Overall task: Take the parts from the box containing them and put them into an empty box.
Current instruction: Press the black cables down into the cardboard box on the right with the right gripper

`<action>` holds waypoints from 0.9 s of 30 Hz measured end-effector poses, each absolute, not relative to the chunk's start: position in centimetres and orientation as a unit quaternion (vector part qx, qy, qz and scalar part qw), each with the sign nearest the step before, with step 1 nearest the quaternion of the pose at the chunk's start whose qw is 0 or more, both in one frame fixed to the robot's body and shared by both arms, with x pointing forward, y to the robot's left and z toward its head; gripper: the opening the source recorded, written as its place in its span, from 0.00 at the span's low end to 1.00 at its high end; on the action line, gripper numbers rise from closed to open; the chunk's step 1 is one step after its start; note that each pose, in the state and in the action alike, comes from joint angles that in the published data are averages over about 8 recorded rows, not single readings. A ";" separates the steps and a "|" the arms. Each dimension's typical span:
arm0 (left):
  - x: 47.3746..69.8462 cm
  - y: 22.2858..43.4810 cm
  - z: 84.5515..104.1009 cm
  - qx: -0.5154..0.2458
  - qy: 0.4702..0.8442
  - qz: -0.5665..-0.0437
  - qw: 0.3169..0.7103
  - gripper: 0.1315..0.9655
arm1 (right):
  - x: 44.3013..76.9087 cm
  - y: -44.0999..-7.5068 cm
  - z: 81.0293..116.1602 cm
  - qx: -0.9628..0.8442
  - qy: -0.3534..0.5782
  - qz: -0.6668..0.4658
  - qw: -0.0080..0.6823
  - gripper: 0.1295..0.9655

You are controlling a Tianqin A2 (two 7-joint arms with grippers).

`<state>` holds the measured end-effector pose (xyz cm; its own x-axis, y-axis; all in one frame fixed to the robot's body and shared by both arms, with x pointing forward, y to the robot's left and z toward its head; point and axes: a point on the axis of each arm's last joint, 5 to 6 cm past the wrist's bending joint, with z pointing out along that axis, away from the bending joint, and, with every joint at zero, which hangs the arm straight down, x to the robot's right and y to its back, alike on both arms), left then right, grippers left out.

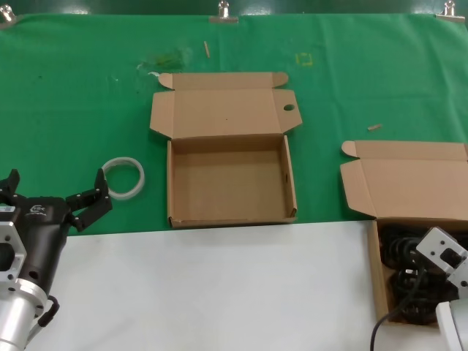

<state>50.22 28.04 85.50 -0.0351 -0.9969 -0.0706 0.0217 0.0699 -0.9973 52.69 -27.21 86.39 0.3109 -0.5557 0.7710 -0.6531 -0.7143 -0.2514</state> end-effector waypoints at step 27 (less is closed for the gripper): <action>50.2 28.0 85.5 -0.468 0.521 -0.496 0.513 1.00 | 53.7 -28.6 85.6 0.806 -0.365 0.462 0.058 0.63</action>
<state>50.22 28.04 85.50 -0.0351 -0.9969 -0.0708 0.0218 0.0700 -0.9973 53.68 -28.55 85.56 0.3075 -0.5346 0.7872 -0.6422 -0.7270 -0.2430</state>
